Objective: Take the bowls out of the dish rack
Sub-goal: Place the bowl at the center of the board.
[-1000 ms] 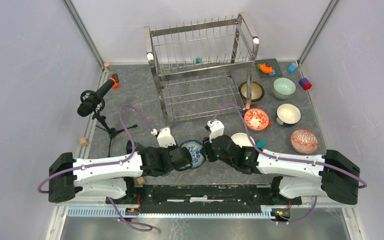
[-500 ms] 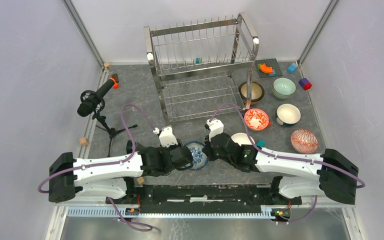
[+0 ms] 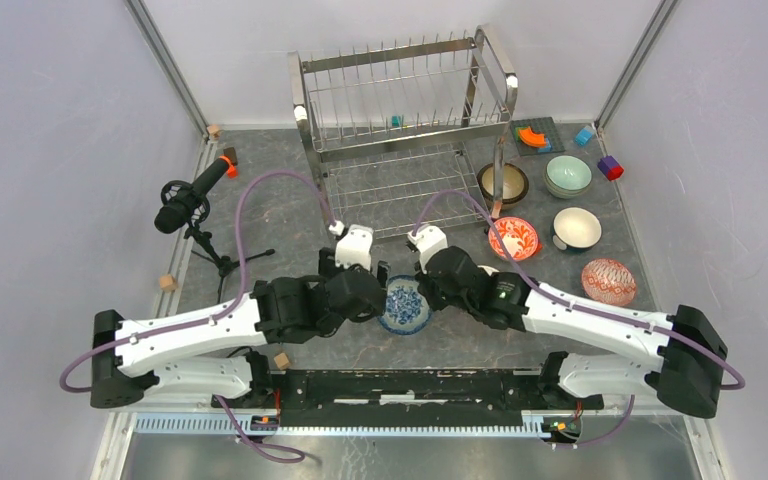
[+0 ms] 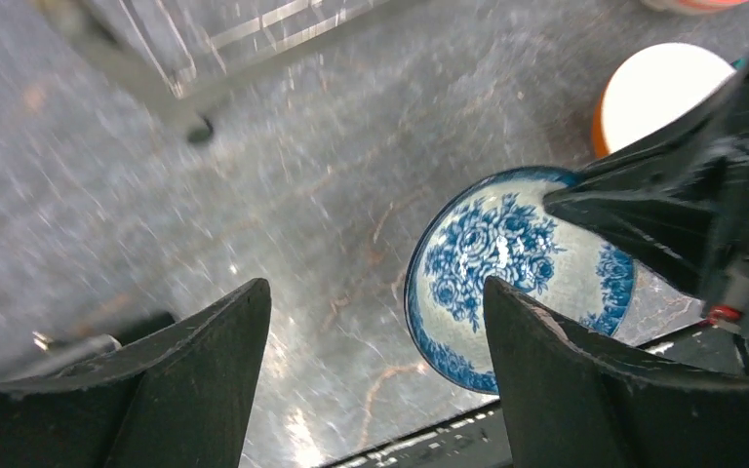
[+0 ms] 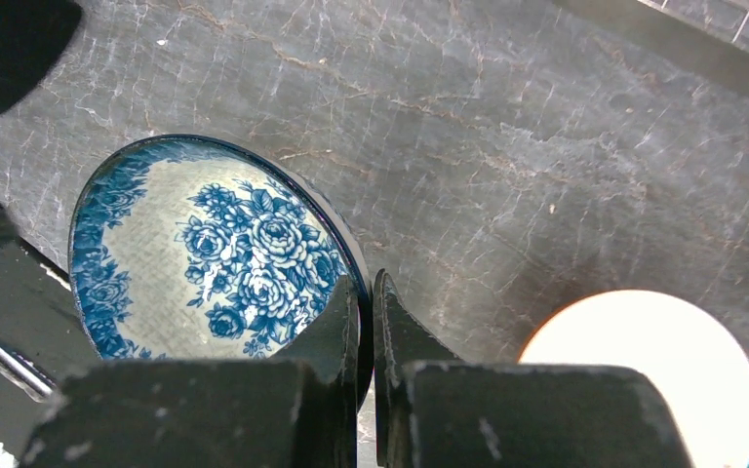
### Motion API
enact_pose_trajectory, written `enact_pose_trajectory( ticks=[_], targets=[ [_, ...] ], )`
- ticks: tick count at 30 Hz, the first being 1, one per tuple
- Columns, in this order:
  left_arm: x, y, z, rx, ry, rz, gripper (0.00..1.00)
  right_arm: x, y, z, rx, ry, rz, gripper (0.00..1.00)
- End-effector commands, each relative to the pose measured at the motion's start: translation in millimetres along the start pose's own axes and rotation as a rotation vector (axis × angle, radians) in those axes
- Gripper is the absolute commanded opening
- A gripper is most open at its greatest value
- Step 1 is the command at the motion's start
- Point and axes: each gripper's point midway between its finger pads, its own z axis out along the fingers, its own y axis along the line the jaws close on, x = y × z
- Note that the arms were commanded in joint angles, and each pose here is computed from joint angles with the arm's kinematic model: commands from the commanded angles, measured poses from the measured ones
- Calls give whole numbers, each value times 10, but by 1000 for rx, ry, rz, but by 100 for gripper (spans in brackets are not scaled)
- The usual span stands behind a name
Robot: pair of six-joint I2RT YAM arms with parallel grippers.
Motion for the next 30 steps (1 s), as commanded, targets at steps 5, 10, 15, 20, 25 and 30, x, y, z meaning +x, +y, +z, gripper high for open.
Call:
enact_pose_trajectory(
  ticks=[5, 10, 15, 20, 25, 30],
  targets=[
    [-704, 110, -192, -30, -171, 480, 86, -182, -20, 90, -67, 8, -42, 0],
    [-664, 246, -142, -56, -244, 494, 86, -122, -4, 238, -128, 38, 0, 0],
    [-745, 434, -241, -112, -296, 435, 86, -88, -16, 387, -134, 52, 15, 0],
    [-724, 594, -290, -159, -299, 437, 86, -21, -85, 543, -119, 65, 58, 0],
    [-726, 633, -283, -190, -300, 452, 86, 53, -212, 671, -90, 70, 97, 0],
    [-712, 657, -252, -223, -293, 471, 86, 120, -207, 755, -117, 81, 127, 0]
  ],
)
